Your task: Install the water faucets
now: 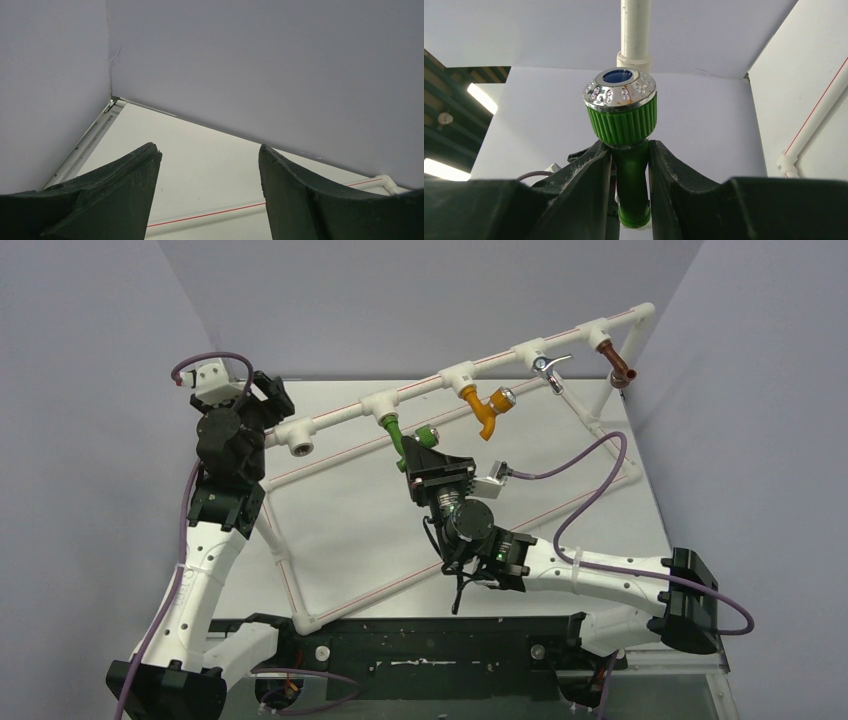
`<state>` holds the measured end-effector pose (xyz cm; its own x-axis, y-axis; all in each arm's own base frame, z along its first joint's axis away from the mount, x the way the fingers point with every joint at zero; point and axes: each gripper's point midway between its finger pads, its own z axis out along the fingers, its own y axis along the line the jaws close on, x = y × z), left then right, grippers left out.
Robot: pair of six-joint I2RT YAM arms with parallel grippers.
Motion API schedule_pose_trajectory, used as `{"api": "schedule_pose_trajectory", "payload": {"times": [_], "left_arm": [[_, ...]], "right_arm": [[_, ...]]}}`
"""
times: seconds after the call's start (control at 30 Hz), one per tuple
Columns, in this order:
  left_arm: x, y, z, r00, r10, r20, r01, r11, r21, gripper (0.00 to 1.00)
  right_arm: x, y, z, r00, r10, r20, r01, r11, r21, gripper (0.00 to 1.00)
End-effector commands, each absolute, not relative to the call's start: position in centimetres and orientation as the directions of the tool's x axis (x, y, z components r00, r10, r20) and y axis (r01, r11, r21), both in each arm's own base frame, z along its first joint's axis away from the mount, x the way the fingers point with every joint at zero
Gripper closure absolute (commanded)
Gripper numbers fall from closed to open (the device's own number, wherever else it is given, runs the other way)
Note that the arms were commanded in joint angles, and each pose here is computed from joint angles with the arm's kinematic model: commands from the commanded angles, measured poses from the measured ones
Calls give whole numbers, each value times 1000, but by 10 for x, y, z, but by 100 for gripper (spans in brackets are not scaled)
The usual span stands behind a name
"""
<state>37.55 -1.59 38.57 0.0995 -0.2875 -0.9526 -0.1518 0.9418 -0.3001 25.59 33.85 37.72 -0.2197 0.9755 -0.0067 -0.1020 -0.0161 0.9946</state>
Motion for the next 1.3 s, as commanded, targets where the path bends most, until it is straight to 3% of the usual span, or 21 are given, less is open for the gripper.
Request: {"api": "schedule_pose_trajectory", "payload": {"times": [0.0,0.07,0.2,0.4,0.57,0.87,1.07,1.27], "left_arm": [[365,-18,267,-288,-202,-936,-207,967,-145,31],[365,-19,267,-288,-202,-936,-207,968,-145,31],[365,-18,267,-288,-202,-936,-208,967,-144,31],[366,-18,265,-293,-199,-935,-211,967,-140,31],[367,-17,262,-300,-199,-933,-213,967,-138,31],[367,-17,264,-295,-201,-934,-214,967,-140,31],[367,-16,262,-299,-201,-933,-218,966,-138,31],[366,-15,264,-295,-201,-934,-218,966,-139,31]], "right_arm": [[260,323,397,-187,976,111,-69,-125,990,100],[260,323,393,-188,977,96,-59,-109,992,99],[259,323,384,-196,978,67,-47,-77,996,83],[256,319,378,-213,976,51,-35,-60,998,44],[250,313,378,-235,971,42,-38,-52,998,28],[232,296,396,-287,943,-169,-167,125,978,17],[223,282,408,-253,848,-465,-285,393,874,13],[217,265,418,-115,602,-790,-450,677,582,13]]}}
